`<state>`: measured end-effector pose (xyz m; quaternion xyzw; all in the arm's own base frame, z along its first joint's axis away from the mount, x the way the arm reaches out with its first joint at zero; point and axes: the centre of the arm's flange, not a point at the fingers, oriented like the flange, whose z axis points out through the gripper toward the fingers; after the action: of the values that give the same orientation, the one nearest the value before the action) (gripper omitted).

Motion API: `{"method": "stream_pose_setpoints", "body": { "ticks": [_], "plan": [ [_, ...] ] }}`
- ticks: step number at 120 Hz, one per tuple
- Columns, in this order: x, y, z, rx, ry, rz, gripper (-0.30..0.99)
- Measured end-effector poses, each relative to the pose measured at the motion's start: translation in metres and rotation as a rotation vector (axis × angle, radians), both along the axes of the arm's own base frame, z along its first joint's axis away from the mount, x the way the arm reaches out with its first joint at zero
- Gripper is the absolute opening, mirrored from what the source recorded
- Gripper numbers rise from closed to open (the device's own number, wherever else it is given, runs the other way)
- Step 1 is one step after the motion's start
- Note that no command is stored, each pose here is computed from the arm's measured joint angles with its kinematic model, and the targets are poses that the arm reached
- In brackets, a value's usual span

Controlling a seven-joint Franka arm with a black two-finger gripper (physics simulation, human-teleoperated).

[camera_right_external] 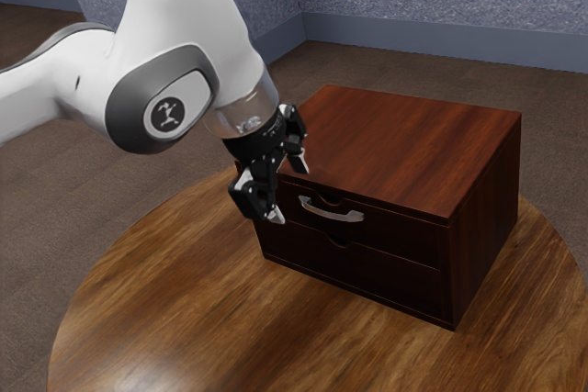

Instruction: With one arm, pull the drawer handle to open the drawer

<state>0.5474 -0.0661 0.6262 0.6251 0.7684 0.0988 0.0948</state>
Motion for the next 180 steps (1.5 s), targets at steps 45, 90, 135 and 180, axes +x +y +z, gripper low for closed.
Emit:
{"method": "stream_pose_setpoints", "body": {
  "ticks": [45, 90, 135, 180],
  "plan": [
    [-0.004, -0.004, -0.014, -0.003, -0.087, 0.003, 0.56],
    [-0.005, -0.006, -0.021, -0.005, -0.120, 0.006, 0.51],
    [0.003, -0.006, -0.032, -0.009, -0.115, 0.008, 0.43],
    [0.002, -0.008, -0.032, -0.009, -0.114, 0.004, 0.30]
  ]
}}
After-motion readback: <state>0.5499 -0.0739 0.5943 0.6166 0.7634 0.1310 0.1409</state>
